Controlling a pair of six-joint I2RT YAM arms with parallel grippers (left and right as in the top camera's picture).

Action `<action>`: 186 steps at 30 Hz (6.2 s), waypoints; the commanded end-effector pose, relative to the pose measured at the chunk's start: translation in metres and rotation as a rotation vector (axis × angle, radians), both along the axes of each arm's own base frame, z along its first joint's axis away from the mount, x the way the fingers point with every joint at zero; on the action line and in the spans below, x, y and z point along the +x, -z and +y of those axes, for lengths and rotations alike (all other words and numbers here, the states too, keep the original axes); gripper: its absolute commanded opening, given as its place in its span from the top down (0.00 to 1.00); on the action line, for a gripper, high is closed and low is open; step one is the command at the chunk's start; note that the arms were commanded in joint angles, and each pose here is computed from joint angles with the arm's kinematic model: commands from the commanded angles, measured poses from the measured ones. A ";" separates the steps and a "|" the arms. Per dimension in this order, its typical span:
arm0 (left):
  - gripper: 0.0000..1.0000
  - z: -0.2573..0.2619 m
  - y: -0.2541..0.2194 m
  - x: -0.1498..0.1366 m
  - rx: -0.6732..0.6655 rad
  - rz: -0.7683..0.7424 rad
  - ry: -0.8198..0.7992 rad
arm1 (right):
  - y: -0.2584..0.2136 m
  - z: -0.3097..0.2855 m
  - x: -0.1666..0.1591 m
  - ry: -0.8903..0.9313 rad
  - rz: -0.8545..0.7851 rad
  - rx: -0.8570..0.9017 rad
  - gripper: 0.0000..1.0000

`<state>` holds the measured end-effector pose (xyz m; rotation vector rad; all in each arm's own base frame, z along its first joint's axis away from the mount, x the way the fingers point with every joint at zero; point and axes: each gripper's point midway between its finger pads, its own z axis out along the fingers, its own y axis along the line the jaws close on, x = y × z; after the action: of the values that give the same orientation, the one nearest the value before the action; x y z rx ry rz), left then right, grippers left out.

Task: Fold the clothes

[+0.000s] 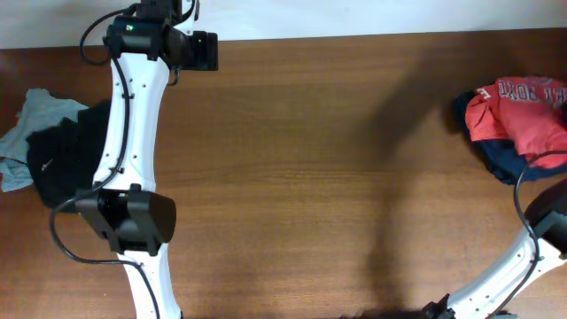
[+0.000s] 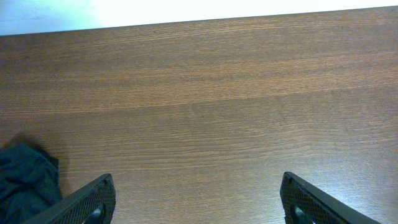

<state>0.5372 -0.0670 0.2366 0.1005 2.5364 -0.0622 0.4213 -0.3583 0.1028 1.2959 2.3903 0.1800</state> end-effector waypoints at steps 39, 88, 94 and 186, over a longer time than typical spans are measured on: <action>0.01 0.055 -0.179 -0.132 -0.006 -0.203 -0.079 | -0.318 0.396 -0.027 -0.892 -0.459 -0.102 0.01; 0.01 0.055 -0.178 -0.132 -0.006 -0.198 -0.078 | -0.152 0.389 -0.195 -0.833 -1.117 -0.823 0.01; 0.01 0.055 -0.178 -0.132 -0.006 -0.198 -0.078 | -0.098 0.367 -0.180 -0.708 -1.067 -0.857 0.01; 0.01 0.046 0.078 -0.292 -0.100 -0.889 -0.004 | -0.055 0.355 -0.175 -0.617 -0.967 -0.723 0.01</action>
<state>0.2450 -0.0231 0.1598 0.0605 1.6436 -0.1295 0.2460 -0.0001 0.1612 0.0246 1.6346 0.0696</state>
